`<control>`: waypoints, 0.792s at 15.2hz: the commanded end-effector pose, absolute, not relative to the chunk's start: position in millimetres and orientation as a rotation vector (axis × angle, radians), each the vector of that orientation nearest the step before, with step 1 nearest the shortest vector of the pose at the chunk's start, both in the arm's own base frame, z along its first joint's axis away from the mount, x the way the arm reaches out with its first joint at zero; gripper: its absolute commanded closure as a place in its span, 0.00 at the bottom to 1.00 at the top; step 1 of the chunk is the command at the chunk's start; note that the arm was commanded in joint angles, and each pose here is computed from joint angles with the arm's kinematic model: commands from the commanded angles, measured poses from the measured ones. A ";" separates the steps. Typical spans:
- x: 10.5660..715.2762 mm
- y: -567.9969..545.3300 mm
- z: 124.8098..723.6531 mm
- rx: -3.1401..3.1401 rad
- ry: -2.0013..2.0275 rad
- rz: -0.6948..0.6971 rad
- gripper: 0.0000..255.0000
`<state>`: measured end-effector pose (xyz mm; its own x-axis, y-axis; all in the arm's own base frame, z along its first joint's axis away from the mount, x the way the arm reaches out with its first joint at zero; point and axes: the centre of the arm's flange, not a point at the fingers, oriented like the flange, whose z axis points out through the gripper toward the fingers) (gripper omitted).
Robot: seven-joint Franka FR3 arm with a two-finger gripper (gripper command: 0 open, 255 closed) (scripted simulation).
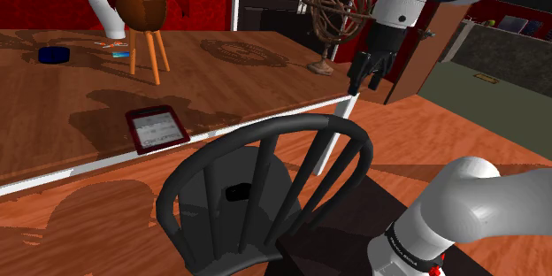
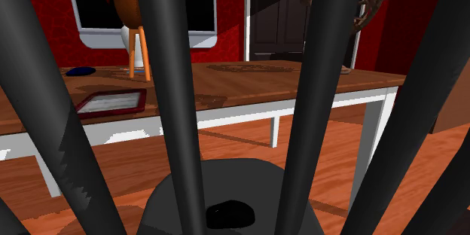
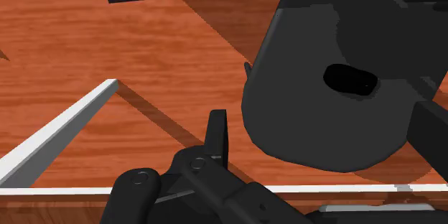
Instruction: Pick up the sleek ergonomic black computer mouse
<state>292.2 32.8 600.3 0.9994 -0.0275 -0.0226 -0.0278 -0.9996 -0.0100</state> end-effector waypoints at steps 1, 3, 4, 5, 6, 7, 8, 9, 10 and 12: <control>292.2 32.8 600.3 -3.131 0.043 0.035 0.00; 308.9 41.9 580.0 -3.142 -0.037 0.049 0.00; 317.0 46.7 569.8 -3.147 -0.078 0.056 0.00; 324.9 51.6 559.5 -3.151 -0.118 0.063 0.00; 332.7 56.6 549.1 -3.154 -0.159 0.069 0.00; 340.3 61.8 538.7 -3.158 -0.200 0.076 0.00; 347.7 67.2 528.3 -3.160 -0.241 0.083 0.00; 354.9 72.7 517.8 -3.162 -0.282 0.090 0.00; 361.9 78.3 507.2 -3.164 -0.323 0.097 0.00; 375.4 89.9 485.8 -3.165 -0.405 0.111 0.00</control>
